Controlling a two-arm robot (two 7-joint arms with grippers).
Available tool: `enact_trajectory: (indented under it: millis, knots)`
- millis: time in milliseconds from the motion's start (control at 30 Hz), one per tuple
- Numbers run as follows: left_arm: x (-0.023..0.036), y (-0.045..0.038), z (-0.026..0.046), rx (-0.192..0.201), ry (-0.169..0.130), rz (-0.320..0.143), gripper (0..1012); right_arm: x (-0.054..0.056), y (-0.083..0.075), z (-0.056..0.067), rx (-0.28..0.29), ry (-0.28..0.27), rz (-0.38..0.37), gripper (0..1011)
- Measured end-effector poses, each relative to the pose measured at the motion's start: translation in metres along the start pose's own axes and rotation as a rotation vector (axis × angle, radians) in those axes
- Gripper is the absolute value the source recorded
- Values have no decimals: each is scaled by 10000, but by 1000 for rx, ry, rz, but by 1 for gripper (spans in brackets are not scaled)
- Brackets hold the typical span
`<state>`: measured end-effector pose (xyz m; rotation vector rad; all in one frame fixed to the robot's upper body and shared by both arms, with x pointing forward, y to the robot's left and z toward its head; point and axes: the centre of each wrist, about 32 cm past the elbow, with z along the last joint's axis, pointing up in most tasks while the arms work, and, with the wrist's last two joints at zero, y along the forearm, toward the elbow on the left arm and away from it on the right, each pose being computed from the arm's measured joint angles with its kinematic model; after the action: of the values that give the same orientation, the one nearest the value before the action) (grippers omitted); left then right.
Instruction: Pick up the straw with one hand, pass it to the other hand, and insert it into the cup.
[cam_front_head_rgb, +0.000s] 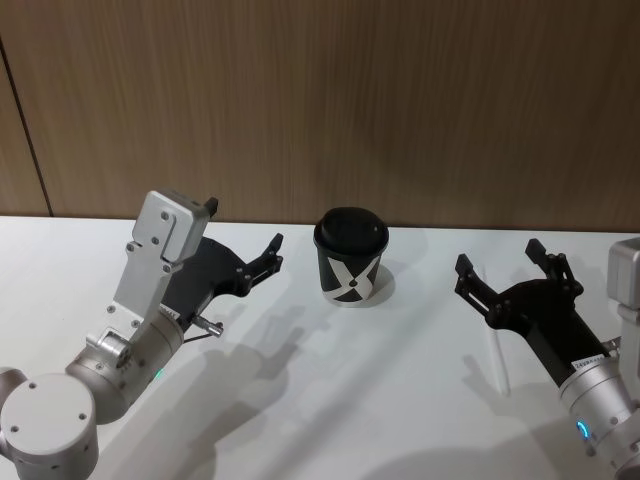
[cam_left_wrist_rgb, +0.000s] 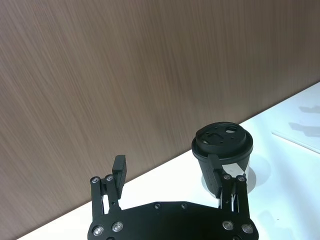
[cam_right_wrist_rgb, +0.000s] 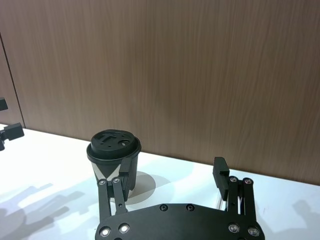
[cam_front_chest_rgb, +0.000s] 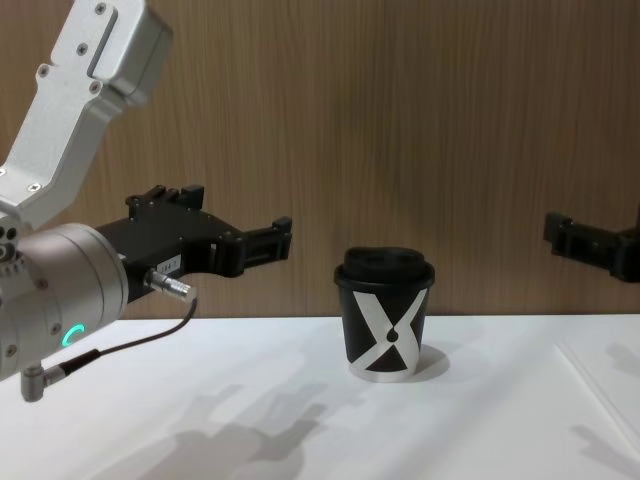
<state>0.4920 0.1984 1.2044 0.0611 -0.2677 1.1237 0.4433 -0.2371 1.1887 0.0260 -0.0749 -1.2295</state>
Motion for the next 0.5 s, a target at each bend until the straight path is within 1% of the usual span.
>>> enact_trajectory:
  millis: [500]
  knots:
    - [0, 0, 0, 0, 0, 0, 1002, 0, 0, 0, 0, 0, 0, 1001]
